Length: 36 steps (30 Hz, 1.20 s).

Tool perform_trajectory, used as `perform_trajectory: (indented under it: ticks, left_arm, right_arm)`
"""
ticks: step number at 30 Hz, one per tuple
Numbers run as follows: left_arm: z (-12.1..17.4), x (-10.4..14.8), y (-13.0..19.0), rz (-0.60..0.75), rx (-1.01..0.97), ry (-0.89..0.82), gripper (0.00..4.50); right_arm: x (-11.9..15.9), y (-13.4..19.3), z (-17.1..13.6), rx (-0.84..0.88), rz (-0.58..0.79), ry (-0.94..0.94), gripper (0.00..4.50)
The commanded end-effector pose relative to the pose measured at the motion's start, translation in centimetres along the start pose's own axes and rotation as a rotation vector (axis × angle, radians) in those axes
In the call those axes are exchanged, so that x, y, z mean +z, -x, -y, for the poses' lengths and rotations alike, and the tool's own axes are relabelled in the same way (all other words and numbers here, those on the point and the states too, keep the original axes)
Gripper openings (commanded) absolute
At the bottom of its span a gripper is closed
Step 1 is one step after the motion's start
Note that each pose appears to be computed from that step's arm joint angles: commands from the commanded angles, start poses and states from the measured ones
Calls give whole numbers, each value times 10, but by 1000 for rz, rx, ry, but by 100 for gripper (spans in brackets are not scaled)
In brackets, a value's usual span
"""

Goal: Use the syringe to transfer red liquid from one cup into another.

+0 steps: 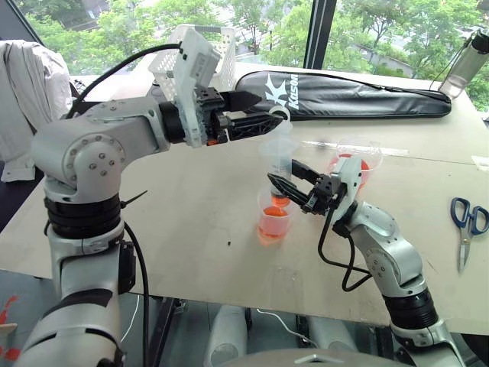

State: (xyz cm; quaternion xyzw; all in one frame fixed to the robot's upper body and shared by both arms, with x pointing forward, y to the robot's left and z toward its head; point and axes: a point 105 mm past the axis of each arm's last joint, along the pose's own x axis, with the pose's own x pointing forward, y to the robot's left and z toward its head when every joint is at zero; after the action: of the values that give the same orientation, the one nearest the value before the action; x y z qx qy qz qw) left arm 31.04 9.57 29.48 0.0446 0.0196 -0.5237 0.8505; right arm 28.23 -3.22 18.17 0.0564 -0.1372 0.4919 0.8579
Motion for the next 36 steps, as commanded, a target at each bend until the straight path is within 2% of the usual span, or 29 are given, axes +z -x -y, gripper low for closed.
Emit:
perform_trajectory:
  ticks: [1, 12, 14, 15, 16, 19, 20, 22, 36]
  left_arm:
    - [9, 10, 0, 7, -25, -59, 374]
    - [8, 9, 1, -28, 16, -98, 374]
    - [8, 8, 0, -40, 31, -113, 324]
    - [9, 8, -1, -45, 34, -118, 320]
    - [10, 8, -1, -48, 33, -125, 255]
    - [13, 10, -3, -48, 20, -137, 128]
    - [15, 10, -4, -46, 13, -135, 59]
    - [18, 9, -4, -52, -7, -143, 1]
    - [36, 6, 1, -84, -139, -197, 0]
  right_arm:
    - [24, -2, -14, 58, 87, 20, 150]
    - [30, -4, -21, 103, 108, 14, 150]
    - [30, -4, -21, 106, 108, 19, 150]
    - [31, -4, -21, 107, 109, 19, 150]
    - [31, -5, -22, 107, 111, 18, 149]
    - [32, -5, -22, 111, 118, 16, 149]
    - [32, -5, -23, 113, 119, 16, 149]
    - [32, -5, -24, 117, 120, 16, 149]
    - [39, -11, -30, 172, 152, -6, 149]
